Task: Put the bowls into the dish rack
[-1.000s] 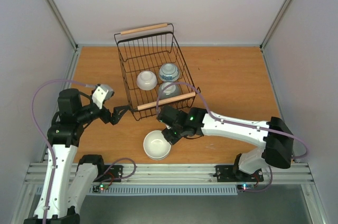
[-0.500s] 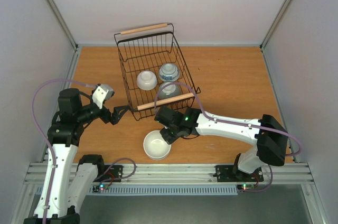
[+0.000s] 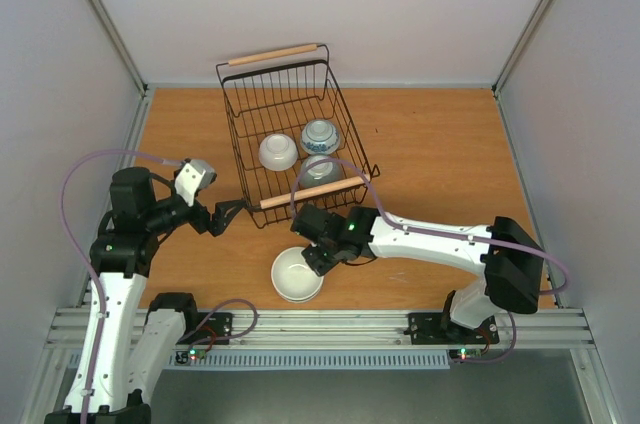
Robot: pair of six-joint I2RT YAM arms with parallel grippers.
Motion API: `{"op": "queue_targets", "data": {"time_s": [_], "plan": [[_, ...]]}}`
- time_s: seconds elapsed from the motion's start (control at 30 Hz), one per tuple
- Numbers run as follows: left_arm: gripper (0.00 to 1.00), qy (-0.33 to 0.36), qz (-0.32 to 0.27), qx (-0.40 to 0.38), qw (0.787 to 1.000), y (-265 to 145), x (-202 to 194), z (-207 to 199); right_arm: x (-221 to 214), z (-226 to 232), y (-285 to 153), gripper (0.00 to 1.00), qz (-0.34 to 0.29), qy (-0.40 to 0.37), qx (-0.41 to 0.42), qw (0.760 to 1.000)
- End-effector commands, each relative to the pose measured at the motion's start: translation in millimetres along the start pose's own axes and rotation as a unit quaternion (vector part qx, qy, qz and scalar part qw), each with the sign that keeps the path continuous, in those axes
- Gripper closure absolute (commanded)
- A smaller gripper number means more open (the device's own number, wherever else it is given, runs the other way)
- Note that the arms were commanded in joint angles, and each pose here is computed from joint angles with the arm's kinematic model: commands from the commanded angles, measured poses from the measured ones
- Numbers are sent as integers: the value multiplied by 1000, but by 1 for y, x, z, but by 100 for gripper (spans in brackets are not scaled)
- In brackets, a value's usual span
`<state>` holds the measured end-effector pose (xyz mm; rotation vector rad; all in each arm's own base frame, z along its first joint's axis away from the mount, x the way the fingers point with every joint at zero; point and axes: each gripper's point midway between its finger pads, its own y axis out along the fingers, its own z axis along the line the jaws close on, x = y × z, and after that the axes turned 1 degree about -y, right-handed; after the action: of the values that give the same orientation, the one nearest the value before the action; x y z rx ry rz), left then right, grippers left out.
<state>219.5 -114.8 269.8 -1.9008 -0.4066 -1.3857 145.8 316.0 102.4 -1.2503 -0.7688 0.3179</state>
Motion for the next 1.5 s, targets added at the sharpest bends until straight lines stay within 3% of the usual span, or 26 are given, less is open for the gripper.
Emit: {"op": "queue_targets", "data": {"time_s": [0.0,0.17,0.53,0.93,1.2,1.37,1.47], "plan": [[1,13,-12,-6,1000,-3,7,-4,8,8,-35,99,-36,-10,15,999],[1,3,-1,-23,1000,-1,5,-7,16,12,-63,99,-66,-17,30,997],[1,-32,45,-150,987,-2,-2,-42,54,14,-100,99,-126,-39,9,991],[1,-32,61,-174,982,-5,-6,-50,120,30,-125,99,-172,-94,-23,980],[17,-52,90,-155,982,4,-13,-38,154,41,-160,99,-219,-112,-23,969],[22,-54,113,-151,981,11,-21,-37,165,45,-169,99,-232,-120,-21,965],[34,-54,126,-154,979,14,-26,-39,169,48,-173,99,-237,-125,-19,963]]}}
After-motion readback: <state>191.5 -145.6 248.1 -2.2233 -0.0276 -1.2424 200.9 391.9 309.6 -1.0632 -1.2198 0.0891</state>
